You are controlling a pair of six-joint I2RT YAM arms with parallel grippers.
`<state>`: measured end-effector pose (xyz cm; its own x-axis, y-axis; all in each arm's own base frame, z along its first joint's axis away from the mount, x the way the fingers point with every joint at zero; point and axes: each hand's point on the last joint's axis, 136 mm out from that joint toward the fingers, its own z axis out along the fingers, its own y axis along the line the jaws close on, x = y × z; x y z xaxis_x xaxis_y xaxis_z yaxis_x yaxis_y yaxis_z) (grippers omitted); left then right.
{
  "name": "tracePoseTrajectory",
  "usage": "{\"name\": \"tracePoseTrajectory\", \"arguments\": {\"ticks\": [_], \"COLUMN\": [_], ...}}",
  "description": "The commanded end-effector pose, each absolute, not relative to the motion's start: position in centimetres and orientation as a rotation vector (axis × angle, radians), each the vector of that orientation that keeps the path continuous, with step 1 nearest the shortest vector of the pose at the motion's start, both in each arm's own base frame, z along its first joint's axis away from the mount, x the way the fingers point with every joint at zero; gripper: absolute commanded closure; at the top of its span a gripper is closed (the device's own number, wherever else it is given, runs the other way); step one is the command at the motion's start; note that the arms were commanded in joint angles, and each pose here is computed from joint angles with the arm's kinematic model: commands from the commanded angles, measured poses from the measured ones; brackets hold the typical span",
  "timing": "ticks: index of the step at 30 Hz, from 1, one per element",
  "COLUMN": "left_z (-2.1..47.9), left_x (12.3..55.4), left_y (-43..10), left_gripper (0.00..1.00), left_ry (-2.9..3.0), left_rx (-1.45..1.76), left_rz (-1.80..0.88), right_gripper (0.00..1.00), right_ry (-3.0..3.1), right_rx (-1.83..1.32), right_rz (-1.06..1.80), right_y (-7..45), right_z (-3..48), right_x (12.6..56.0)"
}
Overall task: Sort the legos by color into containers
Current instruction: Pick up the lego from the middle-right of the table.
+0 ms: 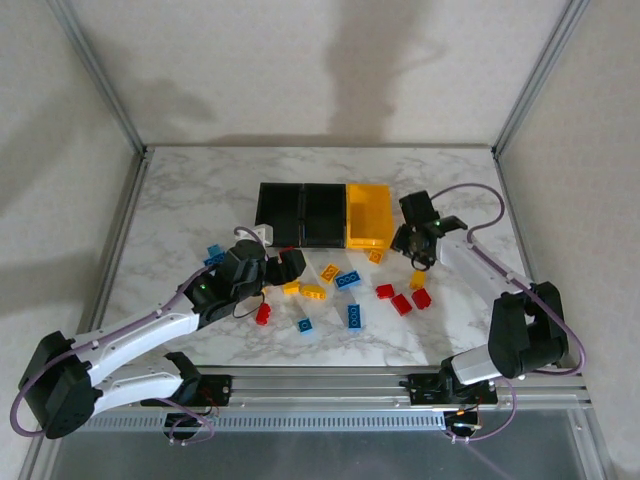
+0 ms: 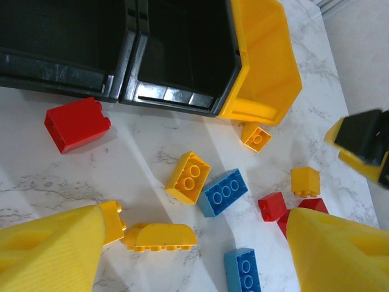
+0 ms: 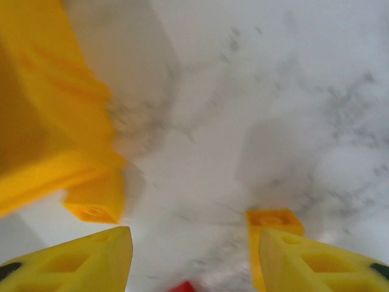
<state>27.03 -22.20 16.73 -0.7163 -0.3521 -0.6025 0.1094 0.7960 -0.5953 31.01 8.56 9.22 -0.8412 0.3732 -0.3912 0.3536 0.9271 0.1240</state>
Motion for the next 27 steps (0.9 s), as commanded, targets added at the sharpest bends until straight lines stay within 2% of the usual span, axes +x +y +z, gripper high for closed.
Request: {"name": "tracePoseTrajectory", "arguments": {"ticks": [1,11,17,20,27], "left_z": [17.1,16.4,16.3,16.2,16.5], "left_x": [27.1,27.0,26.9,26.9,27.1], "left_y": [-22.5,-22.5,-22.1,-22.2,-22.4], "left_gripper": [0.22,0.22,0.22,0.22,0.22], "left_ry": [2.233,2.254,2.256,2.258,2.25], "left_rx": [-0.183,-0.189,-0.201,-0.205,-0.202], "left_rz": [-0.824,-0.822,-0.807,-0.809,-0.819], "right_gripper": [0.44,0.43,0.58,0.74,0.78], "right_ry": [2.689,2.775,2.775,2.771,2.694], "right_rx": [0.517,0.522,0.491,0.481,0.447], "right_rz": [-0.028,-0.108,-0.068,-0.079,-0.044], "right_y": [7.1,5.9,6.5,6.5,7.0], "right_z": [8.2,3.8,3.2,3.3,7.6], "right_x": [29.2,27.6,28.4,28.8,30.7]}}
